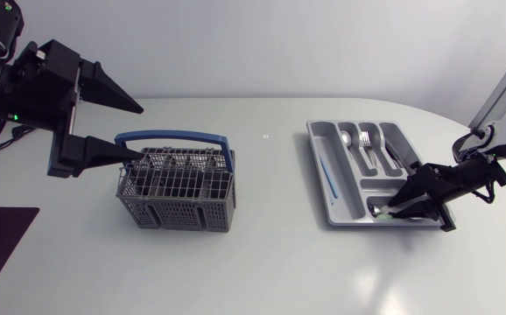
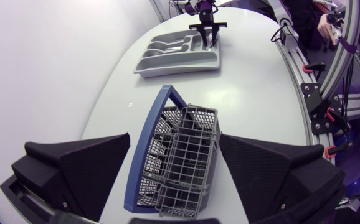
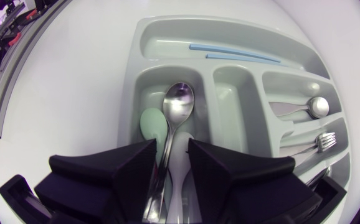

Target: Unload the cutlery basket into the drawer organizer.

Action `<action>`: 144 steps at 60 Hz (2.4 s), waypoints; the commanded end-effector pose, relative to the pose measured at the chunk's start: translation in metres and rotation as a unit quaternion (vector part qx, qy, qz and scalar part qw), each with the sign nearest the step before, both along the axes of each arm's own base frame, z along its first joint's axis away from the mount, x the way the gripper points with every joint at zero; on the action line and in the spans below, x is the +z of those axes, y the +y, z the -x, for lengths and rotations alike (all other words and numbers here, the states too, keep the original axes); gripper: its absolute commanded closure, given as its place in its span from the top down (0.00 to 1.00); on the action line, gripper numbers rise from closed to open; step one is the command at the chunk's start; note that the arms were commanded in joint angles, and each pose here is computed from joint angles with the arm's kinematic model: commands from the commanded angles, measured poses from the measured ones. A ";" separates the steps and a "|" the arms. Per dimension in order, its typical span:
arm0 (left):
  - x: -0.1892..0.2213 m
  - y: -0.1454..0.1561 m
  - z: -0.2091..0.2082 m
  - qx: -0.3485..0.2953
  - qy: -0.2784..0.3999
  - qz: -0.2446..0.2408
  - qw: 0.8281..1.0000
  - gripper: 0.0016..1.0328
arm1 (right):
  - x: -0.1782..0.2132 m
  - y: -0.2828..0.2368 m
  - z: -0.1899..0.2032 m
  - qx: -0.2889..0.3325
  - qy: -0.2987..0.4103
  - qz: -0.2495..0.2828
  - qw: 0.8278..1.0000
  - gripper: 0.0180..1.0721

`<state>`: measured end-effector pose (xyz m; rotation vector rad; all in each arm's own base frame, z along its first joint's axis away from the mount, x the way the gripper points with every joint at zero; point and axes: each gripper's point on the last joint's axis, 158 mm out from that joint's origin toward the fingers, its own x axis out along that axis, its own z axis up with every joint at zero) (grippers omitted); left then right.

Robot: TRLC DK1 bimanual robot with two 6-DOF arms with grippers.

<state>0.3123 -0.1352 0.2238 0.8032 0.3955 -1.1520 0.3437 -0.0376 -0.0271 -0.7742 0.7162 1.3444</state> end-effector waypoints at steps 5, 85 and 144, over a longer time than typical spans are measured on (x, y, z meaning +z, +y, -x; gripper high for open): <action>0.003 0.000 0.006 -0.003 -0.004 0.002 1.000 0.96 | 0.024 0.004 0.006 0.007 -0.040 0.018 0.999 0.93; -0.094 0.064 0.025 0.090 0.057 0.084 0.991 0.90 | 0.125 0.372 0.041 0.019 -0.132 -0.144 0.981 0.05; -0.142 0.040 0.015 0.057 0.150 0.101 0.982 0.63 | 0.097 0.389 0.021 0.001 -0.151 -0.125 0.981 0.05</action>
